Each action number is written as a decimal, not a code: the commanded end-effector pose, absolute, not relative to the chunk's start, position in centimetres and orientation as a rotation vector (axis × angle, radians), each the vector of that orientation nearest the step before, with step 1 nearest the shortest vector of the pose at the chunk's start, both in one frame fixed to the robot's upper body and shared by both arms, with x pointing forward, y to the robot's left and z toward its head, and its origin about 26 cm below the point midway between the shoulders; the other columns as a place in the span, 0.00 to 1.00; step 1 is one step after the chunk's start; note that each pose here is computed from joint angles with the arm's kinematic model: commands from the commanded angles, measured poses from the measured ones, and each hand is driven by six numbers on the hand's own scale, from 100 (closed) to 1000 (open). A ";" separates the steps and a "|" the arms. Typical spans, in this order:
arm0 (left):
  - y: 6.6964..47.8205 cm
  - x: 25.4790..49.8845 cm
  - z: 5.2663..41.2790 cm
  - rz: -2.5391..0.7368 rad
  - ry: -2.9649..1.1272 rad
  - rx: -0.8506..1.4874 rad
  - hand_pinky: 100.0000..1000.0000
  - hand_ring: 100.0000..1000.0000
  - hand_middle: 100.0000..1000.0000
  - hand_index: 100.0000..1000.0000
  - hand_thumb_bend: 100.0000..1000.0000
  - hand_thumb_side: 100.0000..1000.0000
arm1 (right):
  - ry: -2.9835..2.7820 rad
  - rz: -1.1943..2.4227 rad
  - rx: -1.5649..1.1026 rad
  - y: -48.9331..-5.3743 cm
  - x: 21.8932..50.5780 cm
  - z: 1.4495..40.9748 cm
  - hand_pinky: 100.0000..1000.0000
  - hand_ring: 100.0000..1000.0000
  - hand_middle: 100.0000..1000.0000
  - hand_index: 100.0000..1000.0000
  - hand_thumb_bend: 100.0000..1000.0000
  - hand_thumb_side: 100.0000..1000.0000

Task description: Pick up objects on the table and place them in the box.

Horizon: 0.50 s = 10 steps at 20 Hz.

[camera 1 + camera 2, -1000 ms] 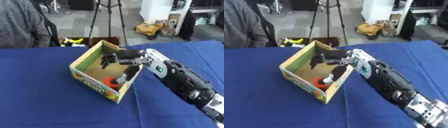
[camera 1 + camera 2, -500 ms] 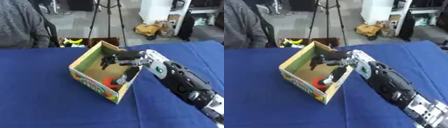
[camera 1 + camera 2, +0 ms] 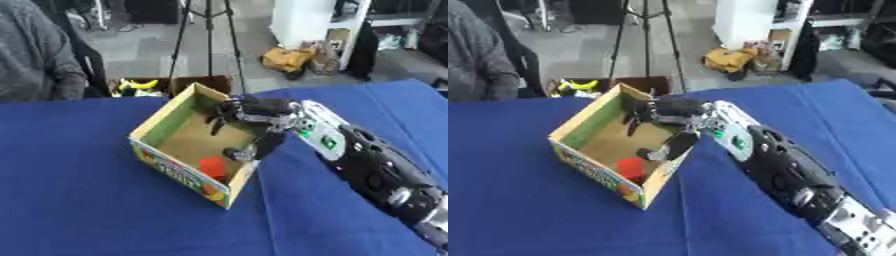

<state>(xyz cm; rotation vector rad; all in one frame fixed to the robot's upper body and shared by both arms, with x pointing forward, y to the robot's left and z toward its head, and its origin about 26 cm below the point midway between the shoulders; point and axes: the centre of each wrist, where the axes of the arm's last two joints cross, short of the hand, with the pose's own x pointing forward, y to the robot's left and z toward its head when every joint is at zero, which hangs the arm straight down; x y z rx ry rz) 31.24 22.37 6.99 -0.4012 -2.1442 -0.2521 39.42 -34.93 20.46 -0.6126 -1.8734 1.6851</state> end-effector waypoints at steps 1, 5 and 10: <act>23.1 31.2 7.6 -0.254 -2.167 -0.365 0.52 0.72 0.58 0.67 0.00 0.75 | -1.968 1.594 -0.672 -35.5 37.9 22.9 0.76 1.00 0.82 0.69 0.00 0.50; 23.6 31.1 7.4 -0.236 -2.166 -0.333 0.52 0.72 0.58 0.67 0.00 0.76 | -2.054 1.483 -0.618 -35.2 35.8 21.9 0.75 1.00 0.82 0.66 0.00 0.52; 24.2 31.0 7.1 -0.215 -2.164 -0.294 0.52 0.72 0.58 0.67 0.00 0.75 | -2.141 1.325 -0.499 -34.1 33.0 19.8 0.74 1.00 0.80 0.63 0.00 0.54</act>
